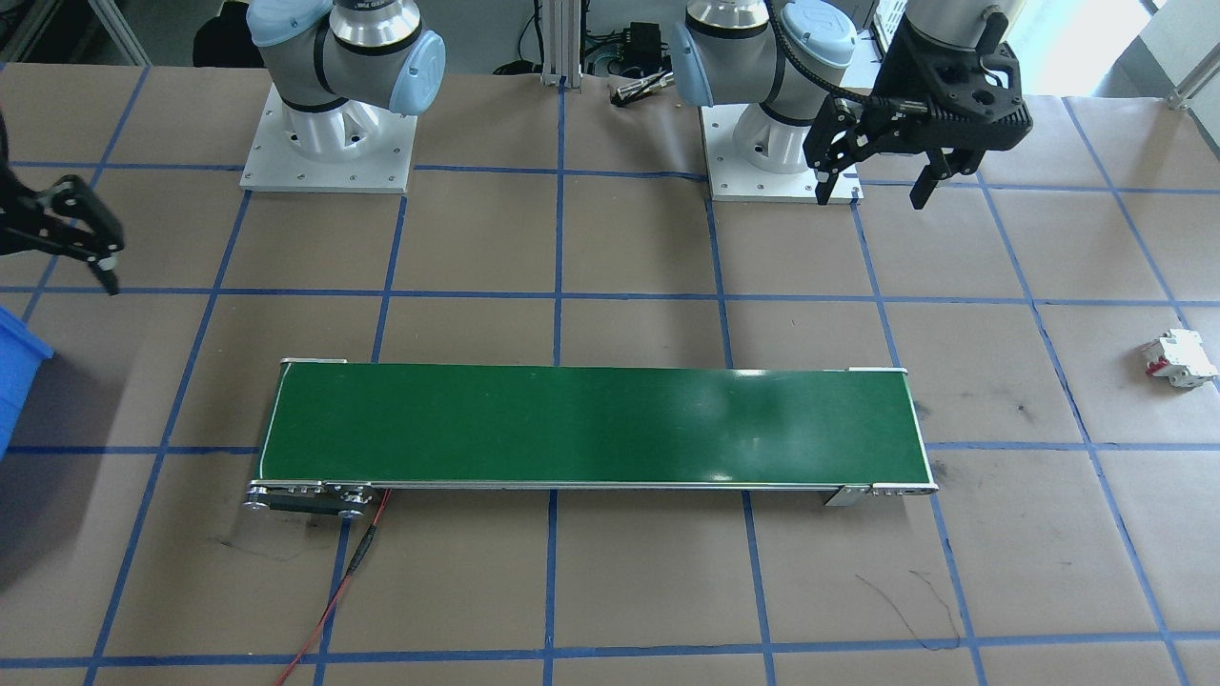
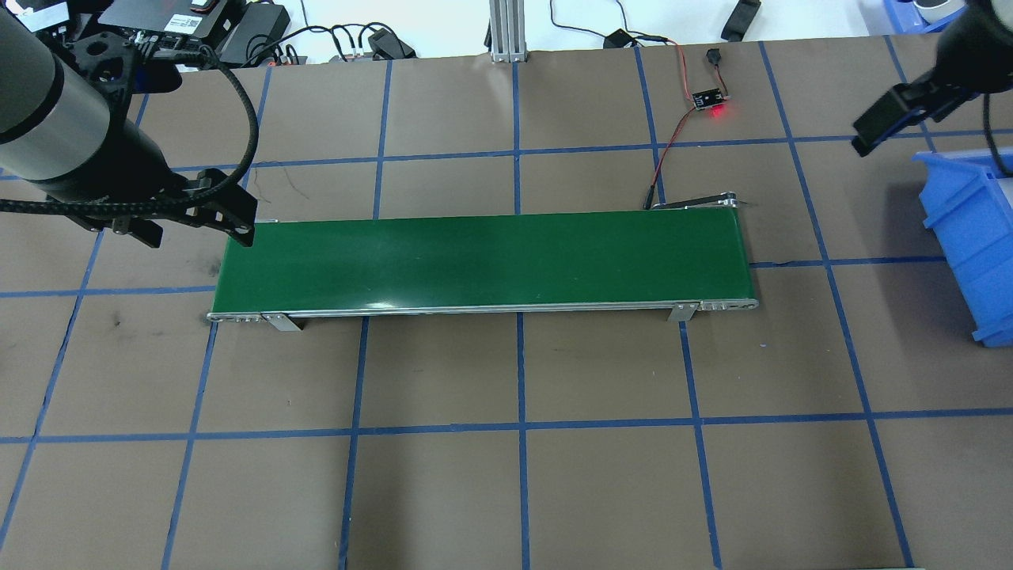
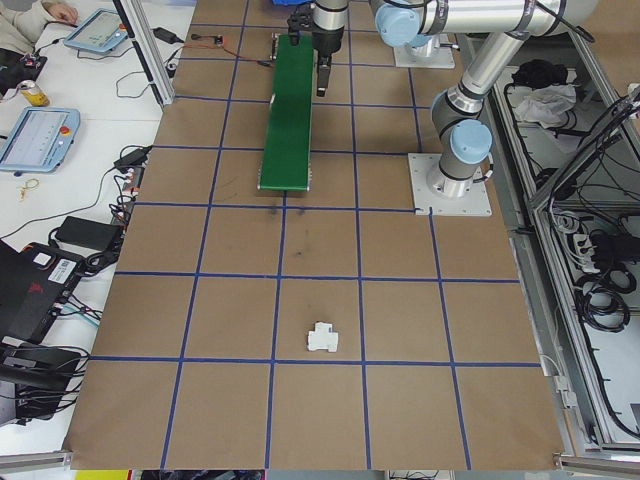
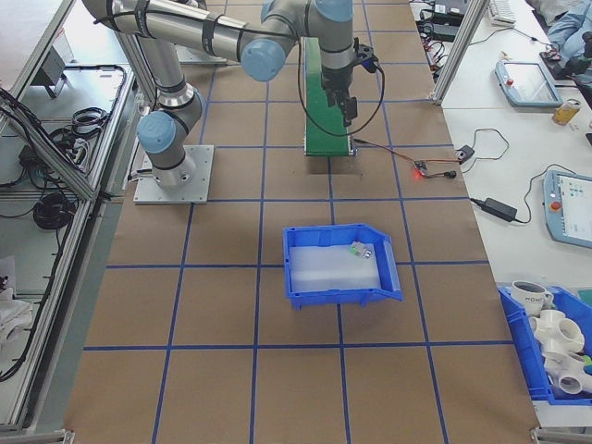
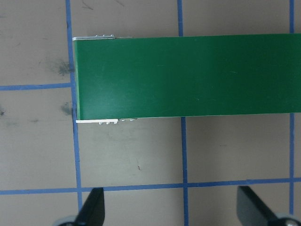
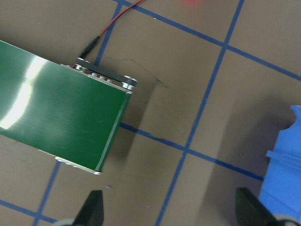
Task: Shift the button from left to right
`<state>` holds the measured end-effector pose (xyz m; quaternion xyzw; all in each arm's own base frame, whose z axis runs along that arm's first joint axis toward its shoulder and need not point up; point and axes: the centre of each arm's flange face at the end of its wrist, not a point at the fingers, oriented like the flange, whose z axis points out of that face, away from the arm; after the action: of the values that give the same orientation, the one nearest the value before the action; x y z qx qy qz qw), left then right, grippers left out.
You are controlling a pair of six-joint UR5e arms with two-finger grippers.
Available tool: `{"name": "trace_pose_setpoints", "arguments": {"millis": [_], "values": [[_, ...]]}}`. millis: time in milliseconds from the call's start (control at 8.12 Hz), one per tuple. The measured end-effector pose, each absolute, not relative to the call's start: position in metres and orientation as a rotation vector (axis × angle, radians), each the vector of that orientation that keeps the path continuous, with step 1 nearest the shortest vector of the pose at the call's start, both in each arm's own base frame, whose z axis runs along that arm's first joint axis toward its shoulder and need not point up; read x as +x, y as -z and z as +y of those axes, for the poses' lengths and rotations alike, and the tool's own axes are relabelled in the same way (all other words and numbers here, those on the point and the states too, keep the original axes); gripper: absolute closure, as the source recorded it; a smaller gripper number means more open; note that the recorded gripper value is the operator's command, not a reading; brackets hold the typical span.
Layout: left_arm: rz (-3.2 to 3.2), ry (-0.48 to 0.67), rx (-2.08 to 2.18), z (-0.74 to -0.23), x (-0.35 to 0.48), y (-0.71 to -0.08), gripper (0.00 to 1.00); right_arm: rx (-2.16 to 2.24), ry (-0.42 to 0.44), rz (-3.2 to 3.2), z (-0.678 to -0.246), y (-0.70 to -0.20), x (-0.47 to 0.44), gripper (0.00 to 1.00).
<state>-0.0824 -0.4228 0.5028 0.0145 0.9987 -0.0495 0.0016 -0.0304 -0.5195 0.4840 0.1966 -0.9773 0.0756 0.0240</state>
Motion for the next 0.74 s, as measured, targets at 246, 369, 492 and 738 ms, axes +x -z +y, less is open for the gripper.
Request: {"name": "trace_pose_setpoints", "arguments": {"millis": [246,369,492,738], "values": [[3.156,0.175,0.089,-0.413,-0.109,-0.508,0.0,0.46,-0.142,-3.063,-0.498,-0.489,0.07,0.0],[3.15,0.174,0.109,-0.409,-0.118,-0.508,0.0,0.383,-0.109,-3.07,-0.488,-0.489,0.106,0.0],[3.136,0.174,0.118,-0.407,-0.121,-0.507,0.0,0.34,-0.1,-3.077,-0.482,-0.489,0.126,0.0],[3.124,0.177,0.12,-0.407,-0.122,-0.506,0.0,0.313,-0.092,-3.08,-0.478,-0.489,0.138,0.0]]}}
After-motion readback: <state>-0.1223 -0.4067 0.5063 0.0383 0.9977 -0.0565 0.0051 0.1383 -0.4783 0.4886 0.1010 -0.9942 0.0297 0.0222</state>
